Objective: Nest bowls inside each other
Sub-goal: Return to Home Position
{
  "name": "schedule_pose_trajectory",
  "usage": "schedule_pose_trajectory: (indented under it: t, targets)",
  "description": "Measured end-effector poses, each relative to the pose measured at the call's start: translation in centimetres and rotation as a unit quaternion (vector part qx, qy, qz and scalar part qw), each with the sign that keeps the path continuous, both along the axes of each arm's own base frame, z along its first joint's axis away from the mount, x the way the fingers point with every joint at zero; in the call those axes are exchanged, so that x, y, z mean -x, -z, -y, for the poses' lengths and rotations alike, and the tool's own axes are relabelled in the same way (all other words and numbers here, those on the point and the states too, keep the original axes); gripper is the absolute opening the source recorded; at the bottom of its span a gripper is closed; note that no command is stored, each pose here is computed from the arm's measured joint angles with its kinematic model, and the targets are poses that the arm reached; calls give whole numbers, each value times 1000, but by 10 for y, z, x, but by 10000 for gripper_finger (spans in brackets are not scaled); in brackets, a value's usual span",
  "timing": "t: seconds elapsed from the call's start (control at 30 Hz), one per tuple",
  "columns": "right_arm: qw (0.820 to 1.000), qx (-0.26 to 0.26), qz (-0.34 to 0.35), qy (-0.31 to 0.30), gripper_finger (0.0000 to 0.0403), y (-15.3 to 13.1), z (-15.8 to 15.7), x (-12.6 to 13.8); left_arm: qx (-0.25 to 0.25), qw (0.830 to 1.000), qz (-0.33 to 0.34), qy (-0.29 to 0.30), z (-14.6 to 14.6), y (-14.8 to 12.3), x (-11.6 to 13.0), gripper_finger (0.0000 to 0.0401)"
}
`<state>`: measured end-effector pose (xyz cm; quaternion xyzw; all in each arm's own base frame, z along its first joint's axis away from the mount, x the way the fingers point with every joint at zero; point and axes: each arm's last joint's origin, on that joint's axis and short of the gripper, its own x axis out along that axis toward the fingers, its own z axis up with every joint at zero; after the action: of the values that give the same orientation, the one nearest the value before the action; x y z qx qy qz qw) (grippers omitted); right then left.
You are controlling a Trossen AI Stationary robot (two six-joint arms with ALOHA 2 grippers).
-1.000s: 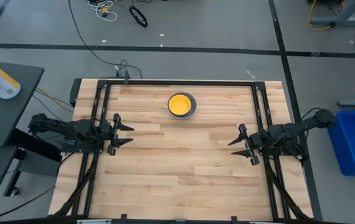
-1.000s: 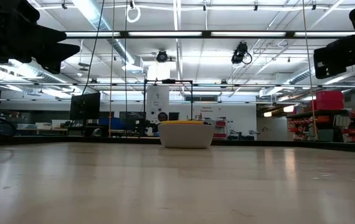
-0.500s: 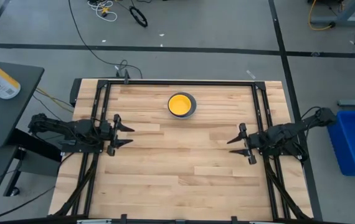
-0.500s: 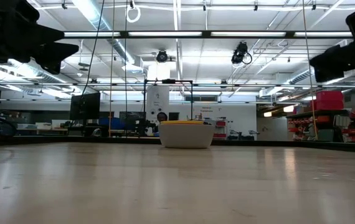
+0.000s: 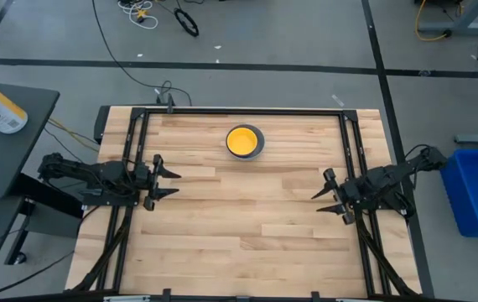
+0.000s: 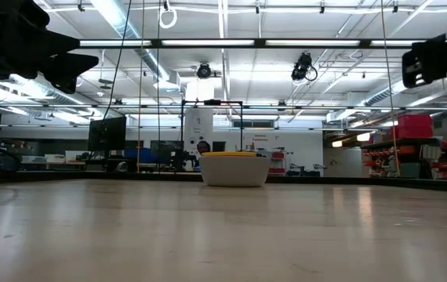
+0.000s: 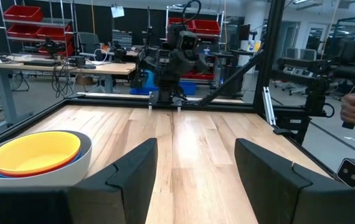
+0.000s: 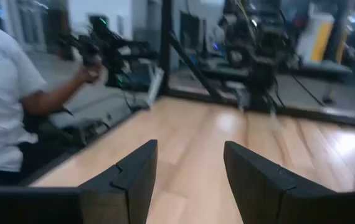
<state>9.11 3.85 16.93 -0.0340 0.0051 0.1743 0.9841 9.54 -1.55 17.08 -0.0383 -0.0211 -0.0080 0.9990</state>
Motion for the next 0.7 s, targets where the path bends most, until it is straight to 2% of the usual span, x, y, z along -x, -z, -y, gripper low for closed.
schedule_pose_trajectory:
  t: [0.3, 0.4, 0.53, 0.7]
  targets:
    - [997, 18, 56, -48, 188, -12, -4, 6, 3, 1000, -8, 2, 0, 1, -1, 222]
    - [997, 20, 67, -22, 191, -6, -3, 4, 10, 1000, -11, 3, 0, 2, -1, 222]
    - [998, -7, 35, 48, 195, -1, 1, 2, 13, 1000, -10, 0, 0, 2, -1, 222]
    - [998, -28, 30, 54, 197, -2, 1, 2, 14, 1000, -7, -17, -1, 1, -1, 222]
